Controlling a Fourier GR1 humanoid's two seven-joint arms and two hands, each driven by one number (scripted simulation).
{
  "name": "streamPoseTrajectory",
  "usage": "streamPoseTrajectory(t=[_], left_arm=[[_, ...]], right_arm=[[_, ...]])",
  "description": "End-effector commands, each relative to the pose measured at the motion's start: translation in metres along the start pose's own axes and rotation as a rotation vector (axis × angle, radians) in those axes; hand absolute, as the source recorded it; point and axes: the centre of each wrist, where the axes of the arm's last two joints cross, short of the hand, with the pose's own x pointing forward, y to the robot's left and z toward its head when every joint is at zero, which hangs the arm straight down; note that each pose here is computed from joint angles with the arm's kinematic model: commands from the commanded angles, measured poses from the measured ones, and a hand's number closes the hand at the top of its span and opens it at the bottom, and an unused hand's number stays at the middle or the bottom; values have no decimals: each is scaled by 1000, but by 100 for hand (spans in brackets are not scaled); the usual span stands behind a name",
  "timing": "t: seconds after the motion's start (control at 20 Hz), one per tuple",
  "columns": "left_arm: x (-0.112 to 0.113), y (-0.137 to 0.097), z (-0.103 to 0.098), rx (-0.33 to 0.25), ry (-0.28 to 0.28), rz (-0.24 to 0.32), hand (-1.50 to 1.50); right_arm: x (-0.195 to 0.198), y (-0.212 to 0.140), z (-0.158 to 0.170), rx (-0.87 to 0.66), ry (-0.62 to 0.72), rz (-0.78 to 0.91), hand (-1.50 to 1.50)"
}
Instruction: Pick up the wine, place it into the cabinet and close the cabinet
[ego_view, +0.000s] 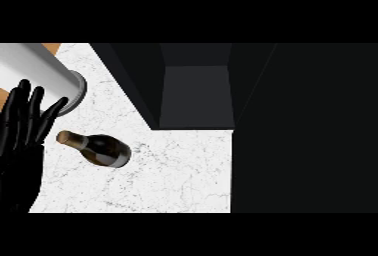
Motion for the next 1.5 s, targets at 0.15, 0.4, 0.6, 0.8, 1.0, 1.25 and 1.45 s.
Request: streamPoseTrajectory(t=[0.15,0.4,0.6,0.8,1.0,1.25,1.45], left_arm=[[4,10,12,-175,-124,100,-150],[-5,-18,26,-271,-11,458,-150],[22,-3,19,-298,8,475,-150],[48,-22,31,-290,-5,496,-150],[74,-19,43,-289,9,495,-150],[87,-24,34,-300,0,504,-150],[82,-44,37,-275,-14,490,-150]], right_arm=[[11,-8,23,47,6,5,-150],[25,16,32,290,60,-138,-150],[59,18,43,318,65,-168,-150],[77,9,42,312,73,-184,-150],[80,19,36,283,77,-162,-150],[85,1,24,285,62,-156,-150],[86,24,31,309,58,-176,-150]])
